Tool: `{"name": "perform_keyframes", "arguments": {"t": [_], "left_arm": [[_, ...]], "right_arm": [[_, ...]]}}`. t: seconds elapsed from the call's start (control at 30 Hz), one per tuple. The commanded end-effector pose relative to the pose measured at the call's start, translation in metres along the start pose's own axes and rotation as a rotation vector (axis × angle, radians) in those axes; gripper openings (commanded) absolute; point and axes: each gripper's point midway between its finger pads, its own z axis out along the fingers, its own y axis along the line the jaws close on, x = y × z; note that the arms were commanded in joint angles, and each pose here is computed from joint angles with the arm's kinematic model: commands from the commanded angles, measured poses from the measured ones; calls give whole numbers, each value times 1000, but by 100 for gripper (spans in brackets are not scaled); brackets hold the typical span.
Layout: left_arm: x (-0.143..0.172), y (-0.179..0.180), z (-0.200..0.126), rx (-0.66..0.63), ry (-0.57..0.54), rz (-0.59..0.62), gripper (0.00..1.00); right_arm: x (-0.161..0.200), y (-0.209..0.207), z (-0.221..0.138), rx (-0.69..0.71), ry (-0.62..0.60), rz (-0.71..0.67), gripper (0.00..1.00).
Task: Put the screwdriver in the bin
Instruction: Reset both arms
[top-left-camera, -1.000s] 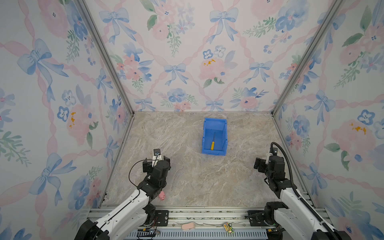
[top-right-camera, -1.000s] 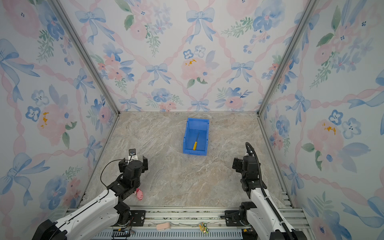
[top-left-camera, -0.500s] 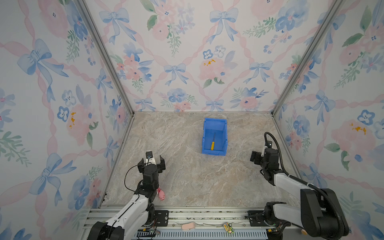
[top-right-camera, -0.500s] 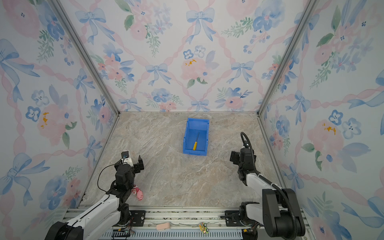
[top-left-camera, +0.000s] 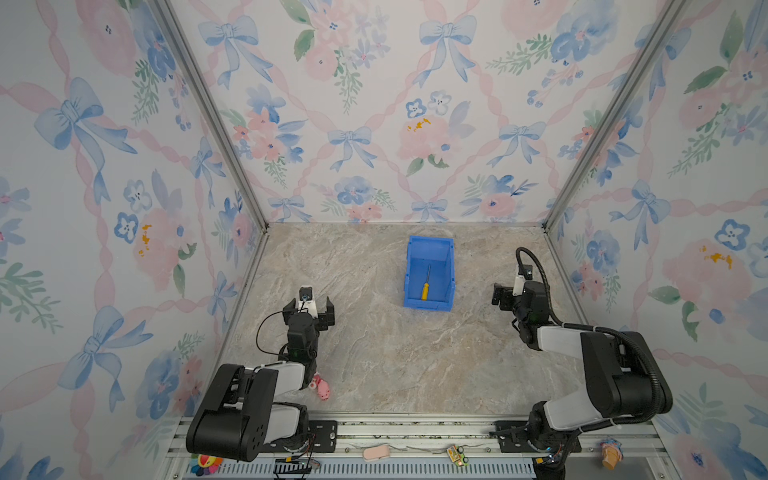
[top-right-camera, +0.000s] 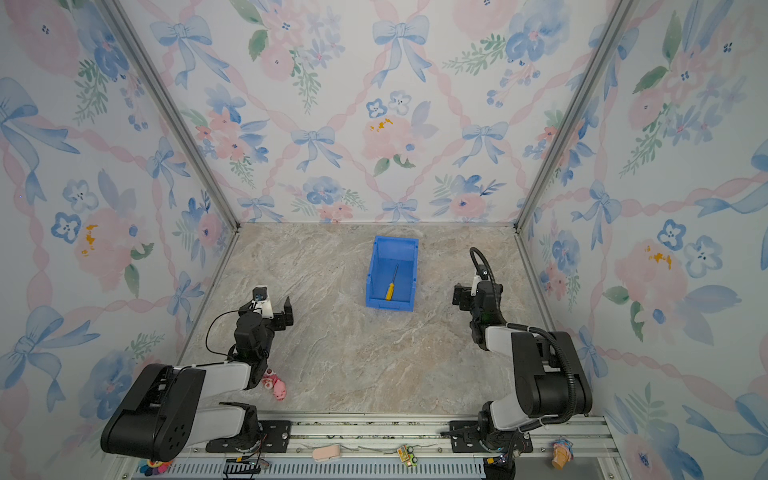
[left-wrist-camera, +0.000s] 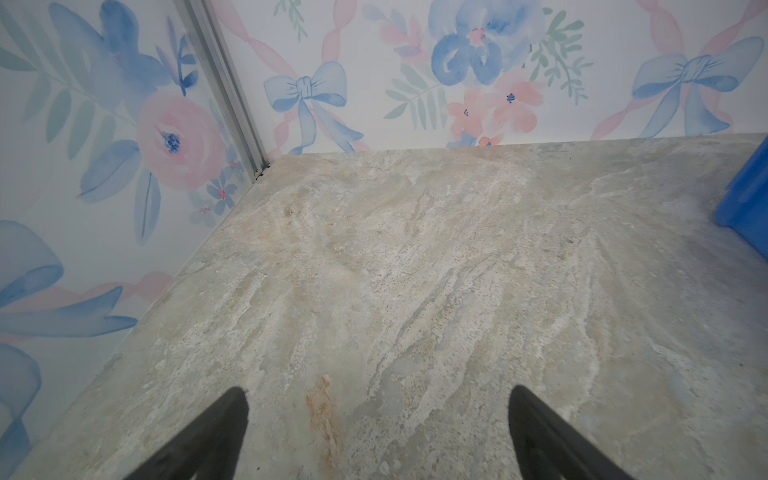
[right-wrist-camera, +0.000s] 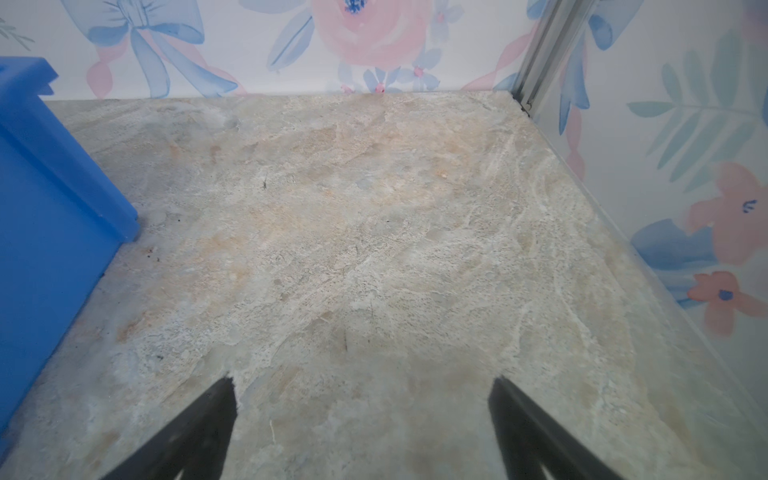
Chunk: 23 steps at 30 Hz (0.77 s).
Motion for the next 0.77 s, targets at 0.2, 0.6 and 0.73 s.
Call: {"name": "perform_keyframes", "arguments": {"t": [0.2, 0.6, 0.73], "left_arm": [[-4, 0, 26, 7, -65, -3, 98], [-2, 3, 28, -6, -47, -18, 98], [-2, 2, 31, 36, -37, -33, 98]], "right_arm": [[-5, 9, -3, -32, -88, -31, 97], [-5, 8, -3, -39, -90, -24, 97], [-4, 9, -4, -39, -89, -24, 97]]}}
